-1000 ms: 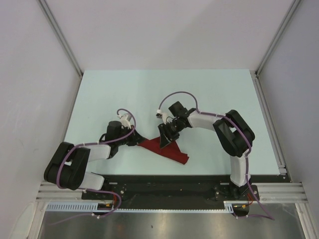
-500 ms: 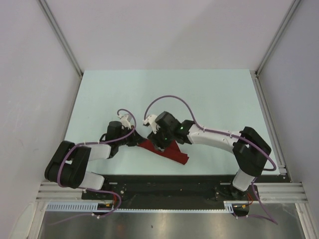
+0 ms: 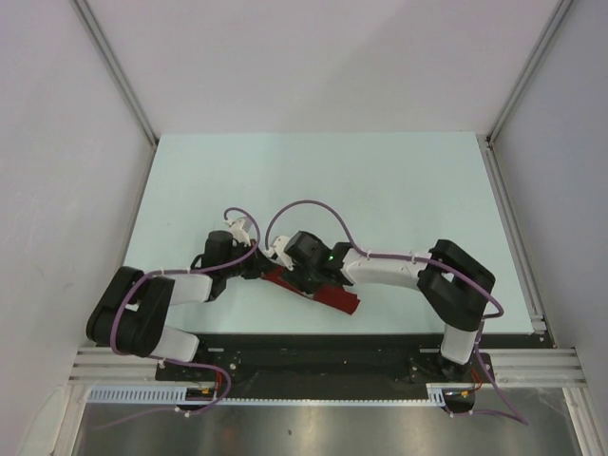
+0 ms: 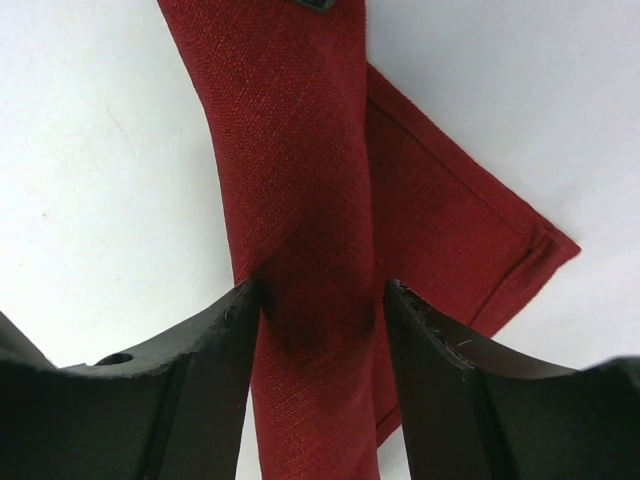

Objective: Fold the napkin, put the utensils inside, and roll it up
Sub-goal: Roll the napkin with the utensil

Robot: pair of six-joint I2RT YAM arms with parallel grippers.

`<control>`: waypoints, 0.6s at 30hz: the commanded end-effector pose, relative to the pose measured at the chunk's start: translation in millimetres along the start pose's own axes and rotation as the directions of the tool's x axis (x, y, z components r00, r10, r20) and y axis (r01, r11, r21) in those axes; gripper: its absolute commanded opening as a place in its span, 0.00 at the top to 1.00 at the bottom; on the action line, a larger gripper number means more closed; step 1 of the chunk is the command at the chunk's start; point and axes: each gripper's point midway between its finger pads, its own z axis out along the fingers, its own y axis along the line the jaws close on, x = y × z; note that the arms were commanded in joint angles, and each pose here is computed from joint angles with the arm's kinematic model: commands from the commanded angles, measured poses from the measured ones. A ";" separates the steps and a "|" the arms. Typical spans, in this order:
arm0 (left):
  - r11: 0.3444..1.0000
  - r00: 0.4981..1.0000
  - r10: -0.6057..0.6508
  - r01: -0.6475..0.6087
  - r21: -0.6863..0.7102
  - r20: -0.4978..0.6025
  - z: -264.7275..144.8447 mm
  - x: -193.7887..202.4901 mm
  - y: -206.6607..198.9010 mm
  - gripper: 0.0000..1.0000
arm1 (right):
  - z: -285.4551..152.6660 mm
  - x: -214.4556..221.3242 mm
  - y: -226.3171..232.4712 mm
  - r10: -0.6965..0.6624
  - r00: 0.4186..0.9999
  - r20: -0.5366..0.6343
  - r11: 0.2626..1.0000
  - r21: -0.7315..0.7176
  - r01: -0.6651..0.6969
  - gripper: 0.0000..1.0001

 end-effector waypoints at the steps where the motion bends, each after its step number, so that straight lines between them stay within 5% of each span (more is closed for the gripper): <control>1: 1.000 1.000 0.016 -0.016 0.012 0.004 3.2 -5.8 -3.7 1.00 | 9.1 0.8 4.6 -0.032 0.999 0.005 0.999 -0.016 0.032 0.43; 4: 1.000 1.000 0.017 -0.017 0.014 0.005 3.4 -6.7 -4.4 1.00 | 14.2 7.2 11.9 -0.030 0.999 -0.015 0.998 -0.051 0.029 0.51; 5: 1.000 1.000 0.019 -0.019 0.019 0.004 3.4 -7.0 -5.3 1.00 | 17.7 10.2 13.3 -0.028 0.999 -0.027 0.998 -0.060 0.027 0.64; 7: 0.999 1.000 0.027 -0.028 0.027 0.012 3.1 -10.4 -7.8 1.00 | 21.2 15.5 18.2 -0.009 0.999 -0.049 0.996 -0.093 0.005 0.76; 10: 0.999 0.999 0.045 -0.045 0.008 0.030 1.5 -18.2 -7.5 0.82 | 24.6 22.3 22.2 0.059 0.994 -0.090 0.977 -0.198 -0.076 0.88; 11: 0.998 0.997 0.055 -0.055 0.005 0.049 -1.1 -23.8 -9.8 0.64 | 24.0 23.1 22.8 0.086 0.991 -0.098 0.968 -0.227 -0.107 0.90; 14: 0.995 0.993 0.083 -0.077 -0.067 0.088 -7.3 -32.7 -0.7 0.34 | 21.2 24.5 19.9 0.158 0.980 -0.118 0.931 -0.313 -0.188 0.95; 18: 0.994 0.991 0.075 -0.066 -0.082 0.109 -11.6 -34.2 4.2 0.20 | 18.7 24.2 10.0 0.260 0.954 -0.146 0.855 -0.425 -0.298 0.97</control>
